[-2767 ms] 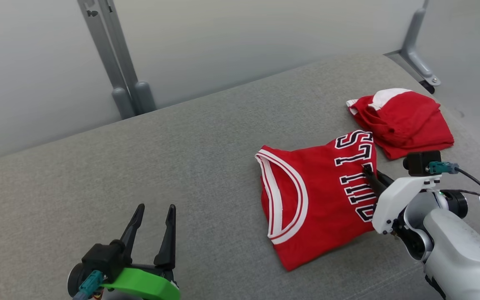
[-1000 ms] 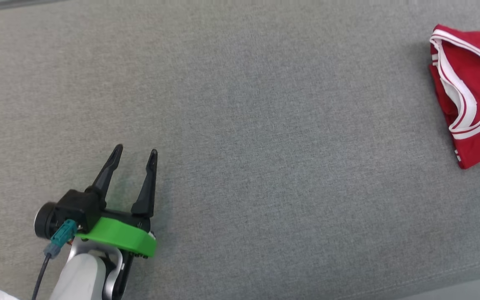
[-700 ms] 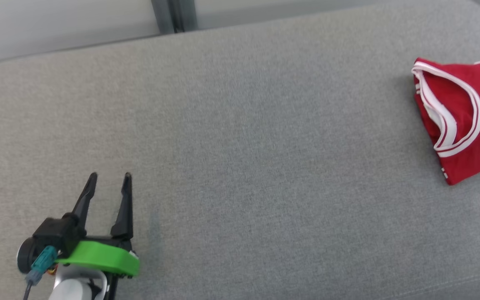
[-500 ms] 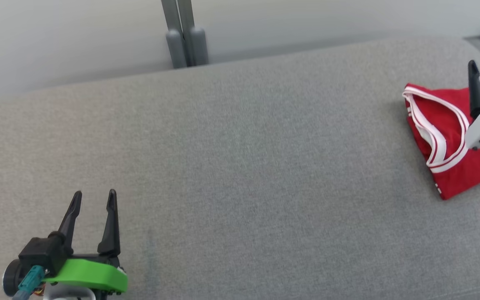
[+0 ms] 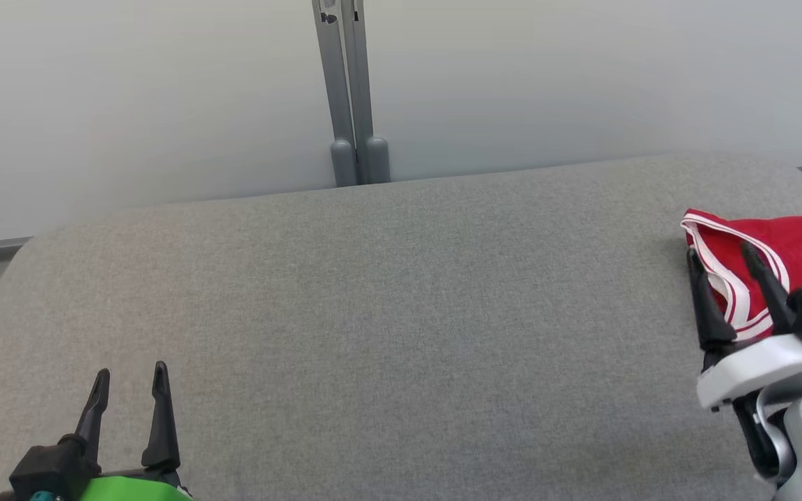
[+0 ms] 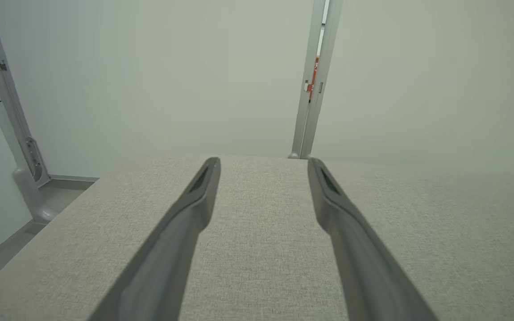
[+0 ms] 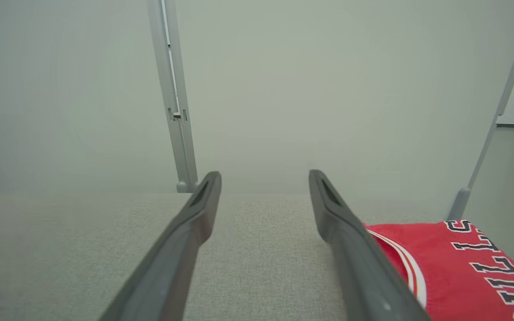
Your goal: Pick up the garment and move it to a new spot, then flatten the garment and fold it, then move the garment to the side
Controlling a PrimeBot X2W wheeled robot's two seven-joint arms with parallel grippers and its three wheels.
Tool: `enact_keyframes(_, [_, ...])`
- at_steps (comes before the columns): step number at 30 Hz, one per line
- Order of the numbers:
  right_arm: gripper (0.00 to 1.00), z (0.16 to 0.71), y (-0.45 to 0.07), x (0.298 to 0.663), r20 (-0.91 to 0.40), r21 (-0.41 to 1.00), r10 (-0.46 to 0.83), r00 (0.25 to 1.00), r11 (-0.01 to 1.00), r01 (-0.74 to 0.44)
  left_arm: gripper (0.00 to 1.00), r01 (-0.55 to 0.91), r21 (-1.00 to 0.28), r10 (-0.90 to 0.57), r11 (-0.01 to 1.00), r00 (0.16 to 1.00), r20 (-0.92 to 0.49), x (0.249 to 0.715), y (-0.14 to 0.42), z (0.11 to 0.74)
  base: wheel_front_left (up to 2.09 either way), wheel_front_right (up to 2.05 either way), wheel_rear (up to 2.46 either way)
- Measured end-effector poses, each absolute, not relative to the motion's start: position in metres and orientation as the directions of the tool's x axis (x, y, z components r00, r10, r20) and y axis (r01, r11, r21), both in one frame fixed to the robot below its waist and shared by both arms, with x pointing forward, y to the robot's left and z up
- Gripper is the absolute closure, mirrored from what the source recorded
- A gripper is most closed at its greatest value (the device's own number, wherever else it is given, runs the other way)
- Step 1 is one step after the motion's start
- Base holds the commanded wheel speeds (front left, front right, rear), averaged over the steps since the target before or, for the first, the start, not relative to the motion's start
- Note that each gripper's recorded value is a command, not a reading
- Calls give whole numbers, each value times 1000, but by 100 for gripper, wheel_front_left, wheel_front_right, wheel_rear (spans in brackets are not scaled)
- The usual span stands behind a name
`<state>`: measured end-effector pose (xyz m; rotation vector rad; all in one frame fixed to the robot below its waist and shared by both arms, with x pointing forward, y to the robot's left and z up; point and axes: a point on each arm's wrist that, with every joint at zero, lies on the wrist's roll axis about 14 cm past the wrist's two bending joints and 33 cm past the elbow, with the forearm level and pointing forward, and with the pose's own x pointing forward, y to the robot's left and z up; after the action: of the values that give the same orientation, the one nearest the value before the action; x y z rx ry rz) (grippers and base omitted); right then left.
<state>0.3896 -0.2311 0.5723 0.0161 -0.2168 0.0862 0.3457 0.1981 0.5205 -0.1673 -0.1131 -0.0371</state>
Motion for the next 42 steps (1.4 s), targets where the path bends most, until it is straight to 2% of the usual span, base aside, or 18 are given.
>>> enact_keyframes(7, [0,554,-217,361,193,54,100,976,992,-112,0,9,-184,13,983,993,119,327,205,518,0,0,0])
enact_keyframes(13, [0,544,-201,352,177,85,131,976,985,-148,0,4,-179,16,984,994,110,320,203,512,0,0,0])
enact_keyframes(42, [0,522,-181,346,125,126,155,980,977,-170,0,44,-159,-33,986,997,68,332,190,498,0,0,0])
